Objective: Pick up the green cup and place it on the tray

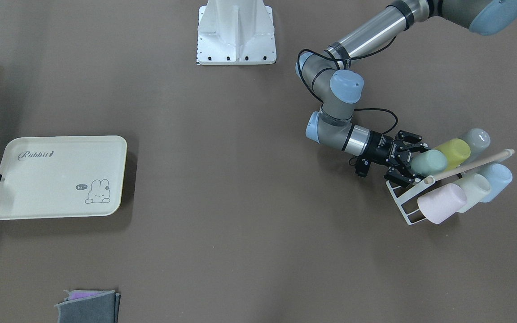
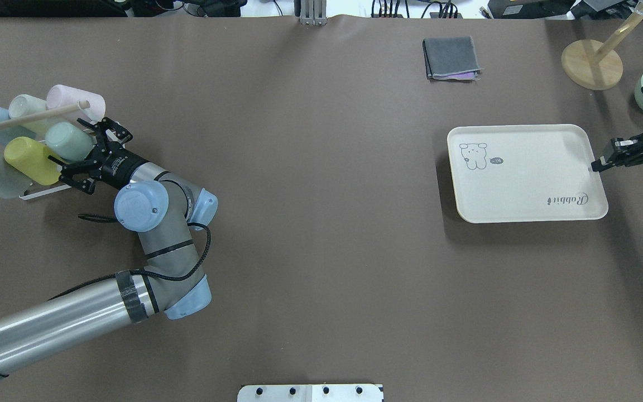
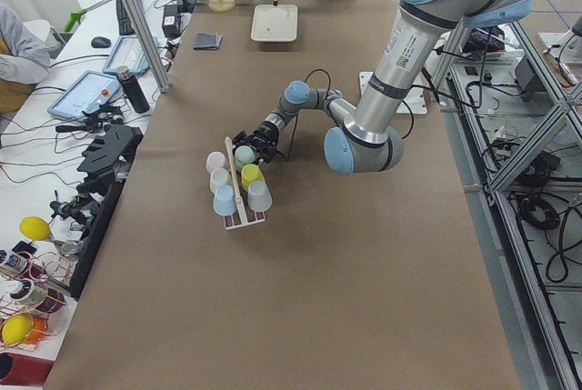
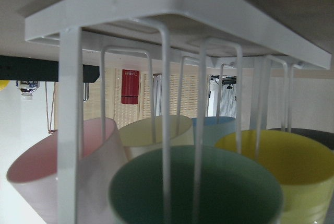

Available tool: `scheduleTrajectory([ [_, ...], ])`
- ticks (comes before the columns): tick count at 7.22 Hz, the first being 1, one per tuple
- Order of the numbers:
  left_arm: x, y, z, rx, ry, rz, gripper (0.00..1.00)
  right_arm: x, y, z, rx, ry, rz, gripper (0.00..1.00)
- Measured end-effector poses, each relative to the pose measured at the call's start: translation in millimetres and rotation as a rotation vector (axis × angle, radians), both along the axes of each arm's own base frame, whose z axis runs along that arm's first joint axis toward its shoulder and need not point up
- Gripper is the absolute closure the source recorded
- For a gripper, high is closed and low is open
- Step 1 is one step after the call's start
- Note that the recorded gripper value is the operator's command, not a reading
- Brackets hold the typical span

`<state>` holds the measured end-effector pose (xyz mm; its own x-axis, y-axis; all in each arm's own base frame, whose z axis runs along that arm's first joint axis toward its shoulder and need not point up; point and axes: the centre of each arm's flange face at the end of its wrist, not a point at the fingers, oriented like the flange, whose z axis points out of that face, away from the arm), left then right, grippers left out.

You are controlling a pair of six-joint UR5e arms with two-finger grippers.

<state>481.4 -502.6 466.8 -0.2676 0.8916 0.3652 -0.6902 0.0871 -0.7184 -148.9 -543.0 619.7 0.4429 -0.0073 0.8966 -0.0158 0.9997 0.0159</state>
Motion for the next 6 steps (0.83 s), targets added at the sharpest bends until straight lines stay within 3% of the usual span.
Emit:
scheduleTrajectory([
  [1,0.4,0.5,0.7,0.000,0.000,0.001,0.64,-4.5,-17.2,-18.5,0.008,-0.017,0.006,1.00],
  [2,0.7,1.0,0.8,0.000,-0.001,0.002,0.77,-17.6,-41.7,-43.0,0.018,-0.030,0.009,1.00],
  [4,1.0,1.3,-2.1,-0.002,-0.003,0.003,0.78,-76.6,-86.4,-100.1,0.035,-0.028,-0.023,1.00],
  [6,-1.8,3.0,-13.4,-0.010,-0.009,0.008,0.79,-143.7,-106.1,-159.3,0.028,0.002,-0.047,1.00],
])
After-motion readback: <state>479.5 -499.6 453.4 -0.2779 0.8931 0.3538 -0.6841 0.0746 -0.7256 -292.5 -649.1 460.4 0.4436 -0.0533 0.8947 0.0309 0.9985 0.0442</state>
